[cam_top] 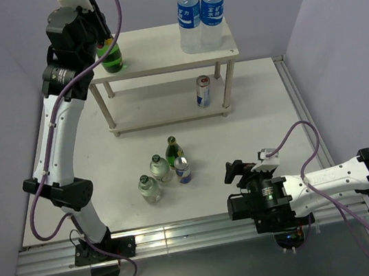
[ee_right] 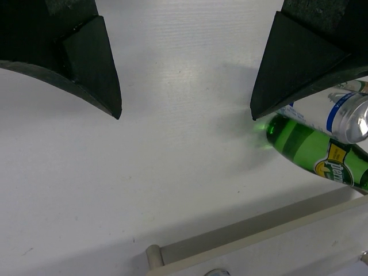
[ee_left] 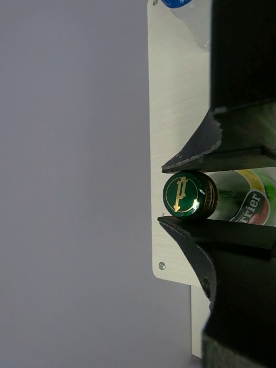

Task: Place and organize the beverage onto the shelf

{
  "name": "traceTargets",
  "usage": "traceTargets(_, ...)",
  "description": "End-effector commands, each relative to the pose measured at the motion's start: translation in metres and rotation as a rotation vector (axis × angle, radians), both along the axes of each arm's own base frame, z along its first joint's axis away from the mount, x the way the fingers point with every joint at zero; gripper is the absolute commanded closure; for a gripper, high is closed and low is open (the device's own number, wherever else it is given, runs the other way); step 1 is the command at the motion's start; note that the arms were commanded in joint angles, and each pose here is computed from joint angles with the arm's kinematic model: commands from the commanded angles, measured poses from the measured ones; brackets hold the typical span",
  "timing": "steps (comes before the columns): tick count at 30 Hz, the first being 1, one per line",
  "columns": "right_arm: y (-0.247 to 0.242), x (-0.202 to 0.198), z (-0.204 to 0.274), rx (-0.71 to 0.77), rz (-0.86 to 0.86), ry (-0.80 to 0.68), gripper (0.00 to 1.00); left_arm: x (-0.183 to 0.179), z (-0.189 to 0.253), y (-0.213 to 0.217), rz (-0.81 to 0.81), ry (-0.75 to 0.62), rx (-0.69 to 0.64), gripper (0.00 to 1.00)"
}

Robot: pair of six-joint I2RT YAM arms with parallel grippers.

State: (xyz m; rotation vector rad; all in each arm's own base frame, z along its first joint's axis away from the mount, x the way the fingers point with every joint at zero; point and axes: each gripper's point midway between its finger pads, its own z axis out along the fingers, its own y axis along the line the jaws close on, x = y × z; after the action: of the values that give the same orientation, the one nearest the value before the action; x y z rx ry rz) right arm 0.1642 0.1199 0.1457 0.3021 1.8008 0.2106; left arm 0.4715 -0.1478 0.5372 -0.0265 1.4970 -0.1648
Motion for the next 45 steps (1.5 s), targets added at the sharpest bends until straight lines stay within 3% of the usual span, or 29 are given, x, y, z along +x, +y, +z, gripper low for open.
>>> traceTargets(1, 0.003, 0.003, 0.013, 0.040, -0.005, -0.053, 0.00, -0.023, 0.083, 0.009, -0.030, -0.258, -0.084, 1.00)
traceTargets(17, 0.004, 0.003, 0.012, 0.040, -0.002, -0.053, 0.00, 0.029, 0.027, 0.011, 0.010, -0.195, -0.009, 1.00)
traceTargets(20, 0.004, 0.002, 0.011, 0.036, -0.002, -0.051, 0.00, 0.033, 0.019, 0.013, 0.031, -0.191, 0.005, 0.96)
traceTargets(23, 0.004, 0.002, 0.011, 0.032, -0.002, -0.051, 0.00, 0.031, 0.013, 0.015, 0.036, -0.188, 0.012, 0.80)
traceTargets(26, 0.005, 0.002, 0.011, 0.032, -0.002, -0.051, 0.00, 0.029, 0.009, 0.014, 0.028, -0.182, 0.019, 0.46)
traceTargets(30, 0.005, 0.002, 0.011, 0.031, -0.001, -0.051, 0.00, 0.026, 0.005, 0.015, 0.023, -0.171, 0.026, 0.19)
traceTargets(35, 0.005, 0.002, 0.011, 0.028, -0.002, -0.051, 0.00, 0.016, 0.013, 0.019, 0.028, -0.186, 0.013, 0.02)
traceTargets(45, 0.005, 0.002, 0.010, 0.020, -0.002, -0.049, 0.00, -0.035, 0.024, 0.038, 0.030, -0.180, -0.023, 0.01)
